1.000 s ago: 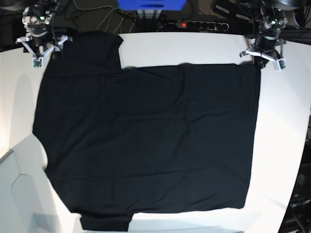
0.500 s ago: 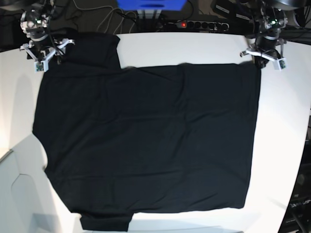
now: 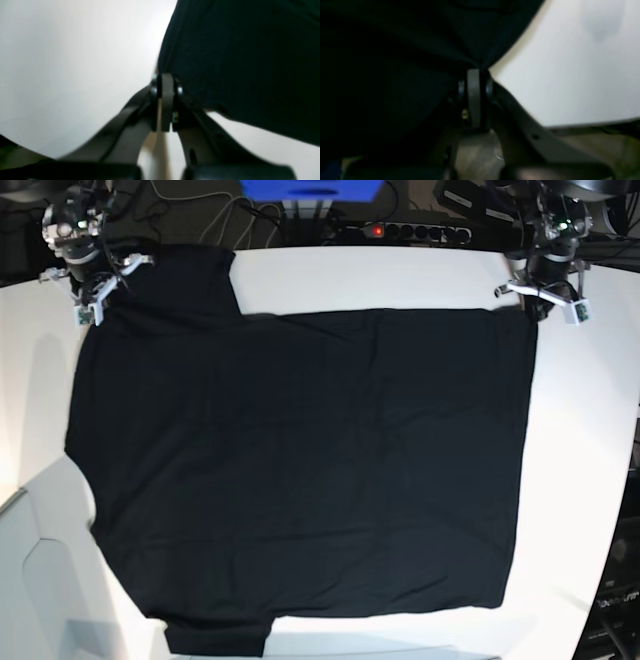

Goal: Fold the T-shirt properly
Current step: 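Close both grippers on the shoulder corners of the black shirt, then lift the shoulders and fold them toward the hem with both grippers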

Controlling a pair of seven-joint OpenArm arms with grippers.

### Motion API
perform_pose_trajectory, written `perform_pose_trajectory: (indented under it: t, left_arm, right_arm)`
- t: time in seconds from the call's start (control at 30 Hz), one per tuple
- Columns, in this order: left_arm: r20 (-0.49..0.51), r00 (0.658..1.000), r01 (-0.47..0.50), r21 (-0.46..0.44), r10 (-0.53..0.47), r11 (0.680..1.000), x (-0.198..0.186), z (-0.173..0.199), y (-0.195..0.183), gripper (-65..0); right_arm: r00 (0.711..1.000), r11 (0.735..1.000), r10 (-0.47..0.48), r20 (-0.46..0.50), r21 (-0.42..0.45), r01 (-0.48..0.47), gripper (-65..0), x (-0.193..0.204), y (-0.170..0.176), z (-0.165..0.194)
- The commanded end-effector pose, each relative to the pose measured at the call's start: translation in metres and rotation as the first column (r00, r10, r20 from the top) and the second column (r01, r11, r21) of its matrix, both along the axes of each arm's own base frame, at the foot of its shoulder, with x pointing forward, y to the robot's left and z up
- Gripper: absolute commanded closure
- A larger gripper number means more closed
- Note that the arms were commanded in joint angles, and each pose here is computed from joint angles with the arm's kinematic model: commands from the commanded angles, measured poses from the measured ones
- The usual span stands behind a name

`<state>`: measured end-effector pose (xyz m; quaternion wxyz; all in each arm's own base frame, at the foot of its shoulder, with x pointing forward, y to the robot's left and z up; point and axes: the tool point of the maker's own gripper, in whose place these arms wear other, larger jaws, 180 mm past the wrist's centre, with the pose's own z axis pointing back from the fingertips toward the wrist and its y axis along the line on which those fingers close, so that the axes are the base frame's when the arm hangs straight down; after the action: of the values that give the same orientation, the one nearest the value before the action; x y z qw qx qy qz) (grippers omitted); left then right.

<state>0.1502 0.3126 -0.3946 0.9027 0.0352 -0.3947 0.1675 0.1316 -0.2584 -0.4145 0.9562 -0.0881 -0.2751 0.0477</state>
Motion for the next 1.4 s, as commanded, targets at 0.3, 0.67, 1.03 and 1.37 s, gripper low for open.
perform_pose_trajectory:
  t: [0.3,0.67,1.03,1.37]
  left_arm:
    - [0.186,0.982,-0.025,0.095,0.007,0.995,0.022,0.07,0.011,0.0]
    - [0.317,0.948,-0.067,0.094,0.034,0.993,0.06,0.096,0.019,0.0]
    - [0.404,0.91,-0.111,0.017,0.095,0.994,0.112,0.095,0.031,0.0]
    - [0.488,0.858,-0.145,-0.065,0.158,0.987,0.165,0.108,0.041,0.0]
  right_arm:
    - [0.982,0.997,0.057,0.181,-0.06,-0.047,0.0,0.043,0.003,0.054]
    - [0.937,0.997,0.053,0.346,-0.072,-0.03,0.0,0.103,-0.001,0.089]
    - [0.865,0.997,0.083,0.496,-0.047,-0.068,0.0,0.184,0.011,0.124]
    - [0.872,0.995,0.079,0.483,0.011,-0.096,0.0,0.24,0.01,0.112]
